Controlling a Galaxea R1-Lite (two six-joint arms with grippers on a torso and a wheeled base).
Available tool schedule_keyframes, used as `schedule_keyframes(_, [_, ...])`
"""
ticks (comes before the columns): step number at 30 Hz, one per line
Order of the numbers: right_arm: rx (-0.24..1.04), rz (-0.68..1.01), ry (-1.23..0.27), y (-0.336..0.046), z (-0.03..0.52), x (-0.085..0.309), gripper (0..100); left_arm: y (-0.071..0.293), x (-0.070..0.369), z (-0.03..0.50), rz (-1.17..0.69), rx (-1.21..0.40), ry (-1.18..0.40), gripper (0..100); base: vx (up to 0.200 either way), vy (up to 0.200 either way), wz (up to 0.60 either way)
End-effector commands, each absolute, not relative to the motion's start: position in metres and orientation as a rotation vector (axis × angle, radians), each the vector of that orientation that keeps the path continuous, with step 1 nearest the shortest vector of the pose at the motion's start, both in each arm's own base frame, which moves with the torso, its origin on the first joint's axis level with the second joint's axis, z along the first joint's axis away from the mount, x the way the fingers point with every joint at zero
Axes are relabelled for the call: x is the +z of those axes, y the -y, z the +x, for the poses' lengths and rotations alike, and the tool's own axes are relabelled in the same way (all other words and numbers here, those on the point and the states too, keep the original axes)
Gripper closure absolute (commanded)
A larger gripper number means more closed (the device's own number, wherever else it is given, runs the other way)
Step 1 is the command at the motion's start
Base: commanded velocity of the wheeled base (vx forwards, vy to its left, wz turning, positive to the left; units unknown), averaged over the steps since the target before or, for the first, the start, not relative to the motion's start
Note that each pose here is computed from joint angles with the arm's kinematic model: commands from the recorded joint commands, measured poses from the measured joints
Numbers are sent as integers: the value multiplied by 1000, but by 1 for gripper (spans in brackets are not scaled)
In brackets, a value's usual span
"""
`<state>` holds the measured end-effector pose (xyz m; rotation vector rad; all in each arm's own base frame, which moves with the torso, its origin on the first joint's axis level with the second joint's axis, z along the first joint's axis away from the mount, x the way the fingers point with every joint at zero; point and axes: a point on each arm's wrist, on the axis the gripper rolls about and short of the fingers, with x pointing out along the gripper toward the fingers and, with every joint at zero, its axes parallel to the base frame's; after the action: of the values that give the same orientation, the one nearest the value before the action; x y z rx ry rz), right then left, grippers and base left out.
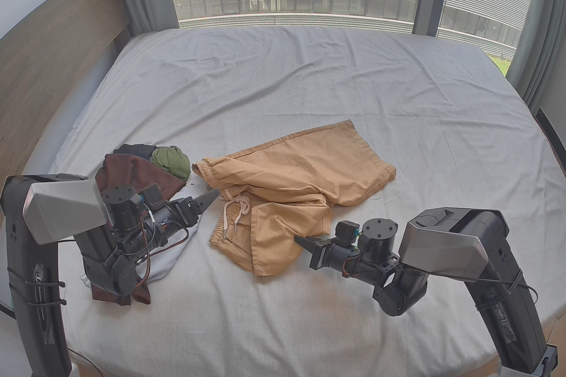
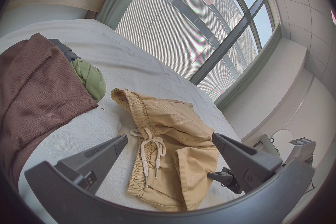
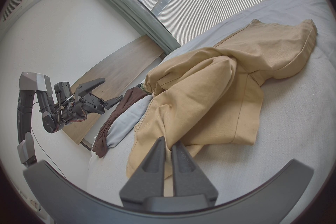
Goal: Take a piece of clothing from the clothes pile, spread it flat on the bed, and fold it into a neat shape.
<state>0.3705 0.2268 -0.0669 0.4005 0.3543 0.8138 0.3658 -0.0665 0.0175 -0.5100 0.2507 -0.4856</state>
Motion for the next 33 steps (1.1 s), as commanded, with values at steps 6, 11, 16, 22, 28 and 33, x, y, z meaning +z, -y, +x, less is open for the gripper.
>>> schedule_keyframes(6, [859,406,-310,-236,361,-34,100,65,18,366,-511,-483,-247,0,0,0,0])
schedule_keyframes(11, [887,413,-275,-244,357,-14,100,65,19,366,-511,-482,-245,0,0,0,0])
schedule_keyframes(16, [896,419,-263,-246,357,1,100,65,19,366,-512,-482,-246,0,0,0,0])
schedule_keyframes(22, [888,424,-258,-252,372,12,100,64,19,366,-511,-481,-245,0,0,0,0])
schedule_keyframes(28, [886,437,-254,-259,386,19,100,64,20,366,-512,-481,-242,0,0,0,0])
schedule_keyframes(33, [896,441,-225,-265,391,29,100,64,20,366,-511,-481,-242,0,0,0,0])
